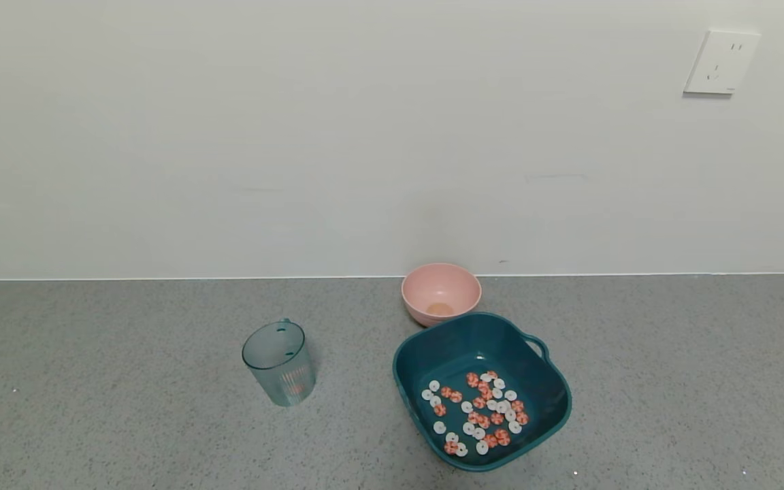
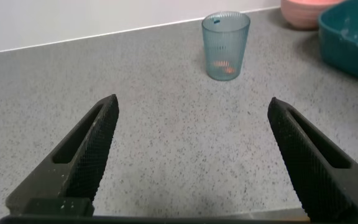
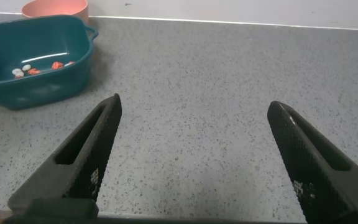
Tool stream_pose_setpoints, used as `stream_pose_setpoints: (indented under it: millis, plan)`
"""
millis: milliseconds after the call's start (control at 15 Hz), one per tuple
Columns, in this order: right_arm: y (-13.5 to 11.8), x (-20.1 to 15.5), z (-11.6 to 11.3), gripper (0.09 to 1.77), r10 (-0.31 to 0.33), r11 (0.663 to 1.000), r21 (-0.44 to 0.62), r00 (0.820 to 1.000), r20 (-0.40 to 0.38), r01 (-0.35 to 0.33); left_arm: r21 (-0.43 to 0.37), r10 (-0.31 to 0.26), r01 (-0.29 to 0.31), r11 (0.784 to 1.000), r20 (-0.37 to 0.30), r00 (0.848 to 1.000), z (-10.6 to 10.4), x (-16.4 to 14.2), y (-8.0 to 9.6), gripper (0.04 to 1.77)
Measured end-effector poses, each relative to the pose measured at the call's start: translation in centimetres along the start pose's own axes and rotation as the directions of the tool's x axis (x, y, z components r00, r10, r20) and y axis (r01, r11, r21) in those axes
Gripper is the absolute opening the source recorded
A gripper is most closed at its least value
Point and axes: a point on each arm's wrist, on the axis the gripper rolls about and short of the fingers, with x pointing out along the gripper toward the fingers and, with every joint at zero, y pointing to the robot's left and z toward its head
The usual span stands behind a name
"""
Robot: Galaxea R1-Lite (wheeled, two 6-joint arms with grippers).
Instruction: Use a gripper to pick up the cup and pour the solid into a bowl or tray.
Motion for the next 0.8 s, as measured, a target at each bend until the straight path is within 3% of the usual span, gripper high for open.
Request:
stream_pose_setpoints:
  millis: [267, 800]
  plan:
    - [0.0, 0.0, 0.0, 1.71, 0.0, 1.0, 0.0, 1.0, 0.0, 0.0, -0.084, 0.015, -0.015, 0.996, 0.003, 1.0, -0.36, 0.04, -0.01, 1.72]
    - [0.0, 0.0, 0.0, 1.71, 0.0, 1.0, 0.0, 1.0, 0.0, 0.0, -0.157, 0.051, -0.051, 0.986, 0.0, 0.999, -0.41, 0.05, 0.07, 1.72]
